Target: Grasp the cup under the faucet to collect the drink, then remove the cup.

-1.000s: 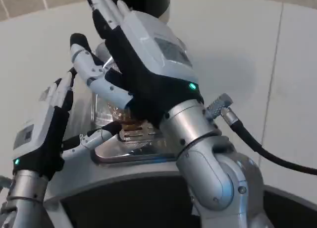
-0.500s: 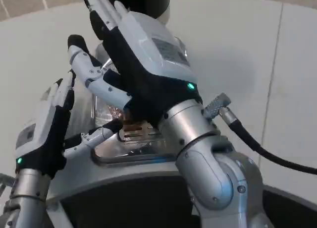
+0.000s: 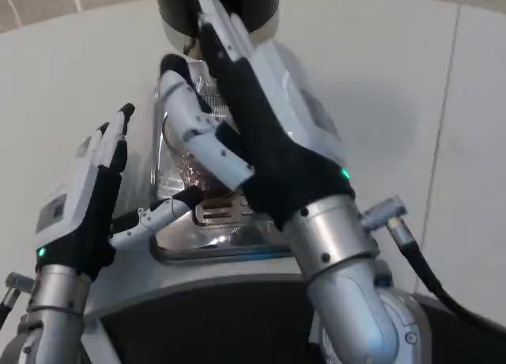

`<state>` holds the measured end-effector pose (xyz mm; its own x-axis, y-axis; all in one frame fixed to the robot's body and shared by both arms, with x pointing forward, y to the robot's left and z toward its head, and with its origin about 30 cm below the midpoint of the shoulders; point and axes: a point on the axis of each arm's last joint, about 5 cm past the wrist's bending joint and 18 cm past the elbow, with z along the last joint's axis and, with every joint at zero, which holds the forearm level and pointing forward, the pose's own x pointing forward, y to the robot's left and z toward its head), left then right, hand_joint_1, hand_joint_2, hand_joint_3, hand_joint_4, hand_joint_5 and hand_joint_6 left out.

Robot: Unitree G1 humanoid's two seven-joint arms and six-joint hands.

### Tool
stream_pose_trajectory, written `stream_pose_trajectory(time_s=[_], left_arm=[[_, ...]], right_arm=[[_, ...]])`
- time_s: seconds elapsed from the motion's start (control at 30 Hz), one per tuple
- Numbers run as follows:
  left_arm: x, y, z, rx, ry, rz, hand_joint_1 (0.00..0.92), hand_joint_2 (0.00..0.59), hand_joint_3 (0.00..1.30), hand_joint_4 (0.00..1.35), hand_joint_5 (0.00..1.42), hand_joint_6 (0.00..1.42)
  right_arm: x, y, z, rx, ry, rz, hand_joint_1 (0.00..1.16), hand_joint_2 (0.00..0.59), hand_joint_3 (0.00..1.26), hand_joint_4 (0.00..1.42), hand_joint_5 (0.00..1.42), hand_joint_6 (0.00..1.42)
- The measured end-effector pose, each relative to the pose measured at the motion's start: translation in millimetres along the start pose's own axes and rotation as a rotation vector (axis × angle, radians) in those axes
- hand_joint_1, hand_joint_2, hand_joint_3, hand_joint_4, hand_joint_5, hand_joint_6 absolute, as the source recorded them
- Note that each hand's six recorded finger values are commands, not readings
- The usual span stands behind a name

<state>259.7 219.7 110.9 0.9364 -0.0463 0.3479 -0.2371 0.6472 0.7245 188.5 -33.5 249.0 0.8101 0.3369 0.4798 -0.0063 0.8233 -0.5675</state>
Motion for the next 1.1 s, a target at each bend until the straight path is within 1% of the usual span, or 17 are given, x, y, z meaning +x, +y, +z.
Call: stream_pose_trajectory(time_s=[0.03, 0.1, 0.13, 0.23, 0.33, 0.37, 0.43, 0.5, 0.53, 0.57, 0.6, 0.63, 0.7, 0.77, 0.8, 1.0, 1.1], left_arm=[[0.2, -0.2, 0.4, -0.002, -0.003, 0.000, 0.131, 0.041, 0.00, 0.00, 0.00, 0.00], [0.1, -0.5, 0.5, -0.004, -0.008, -0.001, 0.131, 0.041, 0.00, 0.00, 0.00, 0.00], [0.0, -0.6, 0.3, -0.004, -0.007, 0.000, 0.131, 0.041, 0.00, 0.00, 0.00, 0.00], [0.0, -0.8, 0.5, -0.006, -0.009, 0.001, 0.131, 0.041, 0.00, 0.00, 0.00, 0.00], [0.1, -0.9, 0.5, -0.010, -0.009, 0.001, 0.131, 0.041, 0.00, 0.00, 0.00, 0.00], [0.0, -1.1, 0.1, -0.011, -0.008, 0.000, 0.131, 0.041, 0.00, 0.00, 0.00, 0.00], [-0.3, -1.5, -0.2, -0.012, -0.008, -0.002, 0.131, 0.041, 0.00, 0.00, 0.00, 0.00], [0.0, -1.8, 0.7, -0.016, -0.020, -0.004, 0.131, 0.041, 0.00, 0.00, 0.00, 0.00], [0.2, -1.7, 0.6, -0.016, -0.021, -0.004, 0.131, 0.041, 0.00, 0.00, 0.00, 0.00], [0.3, -1.9, 0.7, -0.016, -0.022, -0.004, 0.131, 0.041, 0.00, 0.00, 0.00, 0.00], [0.5, -2.1, 1.0, -0.017, -0.024, -0.005, 0.131, 0.041, 0.00, 0.00, 0.00, 0.00], [0.7, -2.1, 1.0, -0.017, -0.024, -0.005, 0.131, 0.041, 0.00, 0.00, 0.00, 0.00], [0.9, -2.6, 1.1, -0.019, -0.024, -0.007, 0.127, 0.042, 0.00, 0.00, 0.00, 0.00], [1.4, -3.2, 1.3, -0.021, -0.025, -0.008, 0.123, 0.041, 0.00, 0.00, 0.00, 0.00], [1.6, -3.4, 1.0, -0.022, -0.023, -0.008, 0.110, 0.036, 0.00, 0.00, 0.01, 0.01], [6.9, -6.8, 3.9, -0.042, -0.033, -0.005, 0.102, 0.035, 0.00, 0.00, 0.01, 0.02], [8.4, -9.7, 5.0, -0.054, -0.035, 0.002, 0.099, 0.035, 0.00, 0.00, 0.03, 0.03]], right_arm=[[-1.5, 0.5, -1.2, 0.006, -0.007, -0.026, 0.00, 0.586, 0.00, 0.00, 0.00, 0.00], [-7.6, 0.0, -3.3, 0.027, -0.038, -0.123, 0.00, 0.586, 0.00, 0.00, 0.00, 0.00], [-10.8, -0.3, -4.3, 0.035, -0.043, -0.153, 0.00, 0.586, 0.00, 0.00, 0.00, 0.00], [-17.4, -0.1, -9.0, 0.062, -0.025, -0.195, 0.00, 0.586, 0.00, 0.00, 0.00, 0.00], [-23.9, -4.8, -14.5, 0.101, 0.006, -0.244, 0.00, 0.586, 0.00, 0.00, 0.00, 0.00], [-27.4, -8.1, -15.9, 0.117, 0.016, -0.273, 0.00, 0.586, 0.00, 0.00, 0.00, 0.00], [-33.3, -10.7, -18.1, 0.126, 0.034, -0.283, 0.00, 0.586, 0.00, 0.00, 0.00, 0.00], [-41.6, -13.0, -20.2, 0.112, 0.057, -0.274, 0.01, 0.577, 0.00, 0.00, 0.00, 0.00], [-49.1, -13.5, -22.6, 0.086, 0.087, -0.258, 0.05, 0.581, 0.00, 0.00, 0.00, 0.00], [-53.7, -14.5, -24.8, 0.051, 0.106, -0.239, 0.08, 0.558, 0.00, 0.00, 0.00, 0.00], [-59.8, -18.0, -27.3, -0.025, 0.111, -0.209, 0.13, 0.543, 0.00, 0.00, 0.00, 0.00], [-68.9, -23.5, -29.7, -0.139, 0.105, -0.167, 0.16, 0.545, 0.00, 0.00, 0.00, 0.00], [-75.6, -27.0, -31.3, -0.225, 0.098, -0.134, 0.20, 0.533, 0.00, 0.00, 0.00, 0.00], [-87.4, -31.3, -33.6, -0.331, 0.087, -0.094, 0.20, 0.533, 0.00, 0.00, 0.00, 0.00], [-92.4, -32.3, -35.8, -0.370, 0.093, -0.075, 0.20, 0.533, 0.00, 0.00, 0.00, 0.00], [-118.3, -38.4, -49.7, -0.484, 0.178, -0.018, 0.24, 0.526, 0.00, 0.00, 0.00, 0.00], [-130.0, -36.3, -59.8, -0.513, 0.223, 0.016, 0.24, 0.527, 0.00, 0.00, 0.00, 0.00]])
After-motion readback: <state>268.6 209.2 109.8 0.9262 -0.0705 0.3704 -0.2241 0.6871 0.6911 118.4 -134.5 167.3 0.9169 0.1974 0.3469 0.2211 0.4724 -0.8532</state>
